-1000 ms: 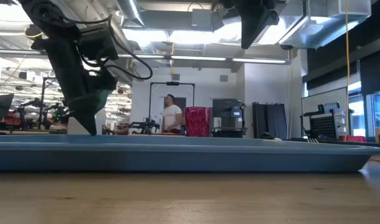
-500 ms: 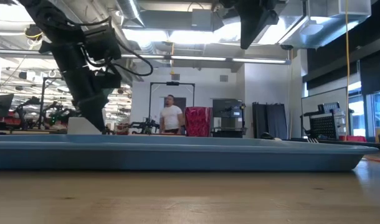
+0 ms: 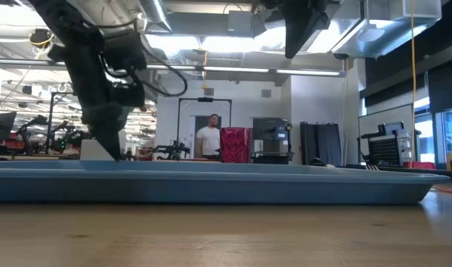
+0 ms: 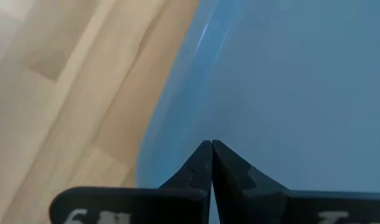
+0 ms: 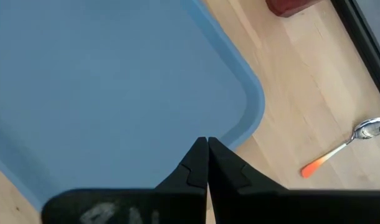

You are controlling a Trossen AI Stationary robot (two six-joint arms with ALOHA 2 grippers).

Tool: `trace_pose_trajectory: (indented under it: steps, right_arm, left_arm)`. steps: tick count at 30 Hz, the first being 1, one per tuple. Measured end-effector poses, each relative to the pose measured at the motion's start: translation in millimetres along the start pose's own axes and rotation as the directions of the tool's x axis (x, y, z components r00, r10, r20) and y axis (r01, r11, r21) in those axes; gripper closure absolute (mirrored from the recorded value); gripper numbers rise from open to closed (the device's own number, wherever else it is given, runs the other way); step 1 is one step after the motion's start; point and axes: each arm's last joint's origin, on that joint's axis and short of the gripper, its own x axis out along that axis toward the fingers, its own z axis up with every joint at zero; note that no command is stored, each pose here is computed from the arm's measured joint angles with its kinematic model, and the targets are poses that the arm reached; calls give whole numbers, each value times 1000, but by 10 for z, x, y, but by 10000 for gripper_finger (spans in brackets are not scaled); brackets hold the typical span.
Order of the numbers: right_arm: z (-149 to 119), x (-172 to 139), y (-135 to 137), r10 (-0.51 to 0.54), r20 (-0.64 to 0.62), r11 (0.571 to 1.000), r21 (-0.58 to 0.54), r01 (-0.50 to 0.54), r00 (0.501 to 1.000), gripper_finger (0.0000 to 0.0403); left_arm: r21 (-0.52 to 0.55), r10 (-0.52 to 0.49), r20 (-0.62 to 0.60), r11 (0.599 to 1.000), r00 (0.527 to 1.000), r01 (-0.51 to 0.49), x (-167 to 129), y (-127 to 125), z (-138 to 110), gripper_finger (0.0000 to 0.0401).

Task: Pick and place plate/cup/fork/spoon on tray
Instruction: Move the blue tray to the center of the table

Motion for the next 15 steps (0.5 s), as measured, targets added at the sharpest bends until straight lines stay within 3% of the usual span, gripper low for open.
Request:
trace_pose_trajectory:
  steps: [8, 15]
  right_arm:
    - [3, -1, 1, 0, 4, 1000, -4, 0, 1000, 399]
    - [3, -1, 1, 0, 3, 1000, -6, 0, 1000, 399]
  left_arm:
    - [-6, 31, -111, 999, 993, -32, 228, 60, -34, 401]
    - [48, 51, -41, 998, 998, -49, 255, 68, 32, 401]
